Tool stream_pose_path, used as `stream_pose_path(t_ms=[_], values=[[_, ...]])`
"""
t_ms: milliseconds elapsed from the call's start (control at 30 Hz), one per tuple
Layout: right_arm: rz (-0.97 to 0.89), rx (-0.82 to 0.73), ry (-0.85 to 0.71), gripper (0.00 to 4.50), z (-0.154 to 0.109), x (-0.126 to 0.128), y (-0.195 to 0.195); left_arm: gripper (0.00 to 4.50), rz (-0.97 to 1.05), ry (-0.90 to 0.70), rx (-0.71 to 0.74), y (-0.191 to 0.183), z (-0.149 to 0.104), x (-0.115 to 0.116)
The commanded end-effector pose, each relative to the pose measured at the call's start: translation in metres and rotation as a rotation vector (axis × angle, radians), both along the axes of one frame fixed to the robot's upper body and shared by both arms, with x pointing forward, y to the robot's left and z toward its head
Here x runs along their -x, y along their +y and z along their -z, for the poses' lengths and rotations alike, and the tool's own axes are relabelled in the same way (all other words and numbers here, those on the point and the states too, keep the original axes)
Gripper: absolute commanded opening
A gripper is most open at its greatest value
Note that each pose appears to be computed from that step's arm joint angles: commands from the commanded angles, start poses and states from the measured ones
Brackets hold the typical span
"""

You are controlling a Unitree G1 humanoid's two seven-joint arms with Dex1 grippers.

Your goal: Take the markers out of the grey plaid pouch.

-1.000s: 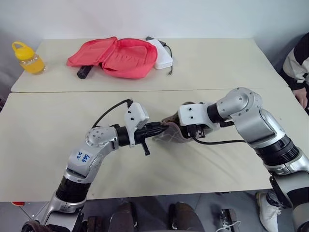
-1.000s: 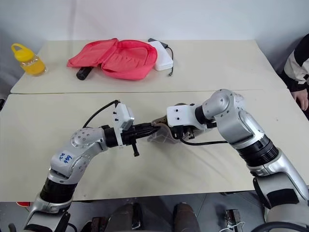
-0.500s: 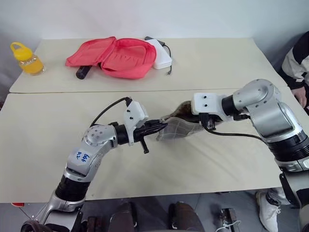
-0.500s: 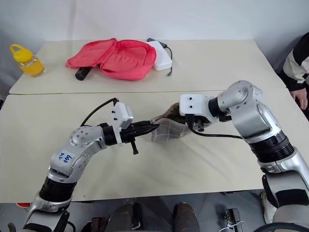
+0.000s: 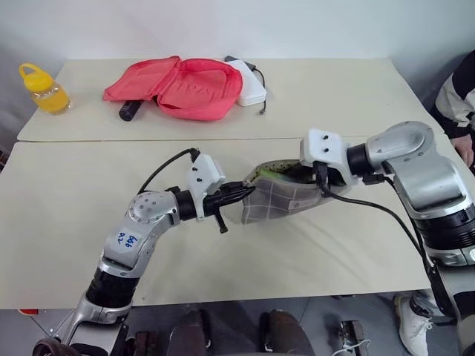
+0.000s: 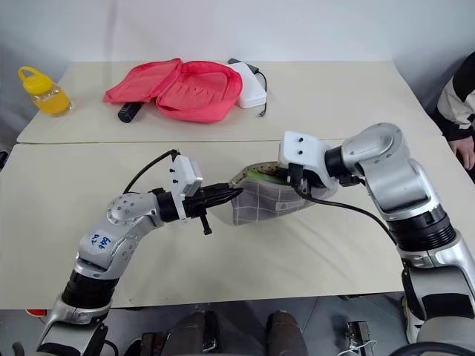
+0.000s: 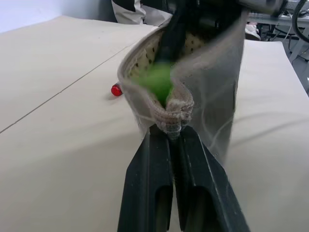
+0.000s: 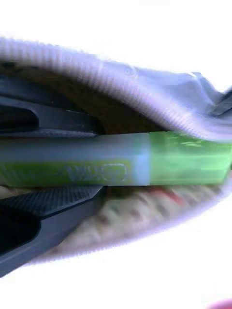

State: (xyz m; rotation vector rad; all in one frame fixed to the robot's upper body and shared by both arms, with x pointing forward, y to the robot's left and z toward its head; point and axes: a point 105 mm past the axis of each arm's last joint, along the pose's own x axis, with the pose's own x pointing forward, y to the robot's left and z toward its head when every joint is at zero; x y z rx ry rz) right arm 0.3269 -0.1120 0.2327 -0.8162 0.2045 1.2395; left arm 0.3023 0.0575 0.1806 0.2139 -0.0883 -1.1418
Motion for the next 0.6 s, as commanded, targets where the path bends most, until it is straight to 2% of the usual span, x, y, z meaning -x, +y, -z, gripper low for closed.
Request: stream_pose_path(t_ms=[33,167,300,500,600], values=[[-0.039,-0.065,-0.062,1.03,-0.025,0.008,0.004,0.0,0.015,-0.03,0.015,-0.002,-0.006,0.003],[-0.036,-0.122,-0.085,1.03,-0.035,0.007,0.005,0.0,-0.005,-0.037,0.014,0.004,-0.007,-0.001],[-0.061,-0.25,-0.159,1.03,-0.049,0.001,0.027,0.0,0.006,-0.058,0.031,-0.002,-0.011,-0.001],[-0.043,-0.273,-0.188,1.03,-0.045,-0.006,0.032,0.0,0.021,-0.076,0.05,-0.008,-0.013,0.002],[-0.007,-0.418,-0.247,1.03,-0.068,-0.015,0.037,0.0,0.012,-0.07,0.05,-0.005,-0.012,0.002]])
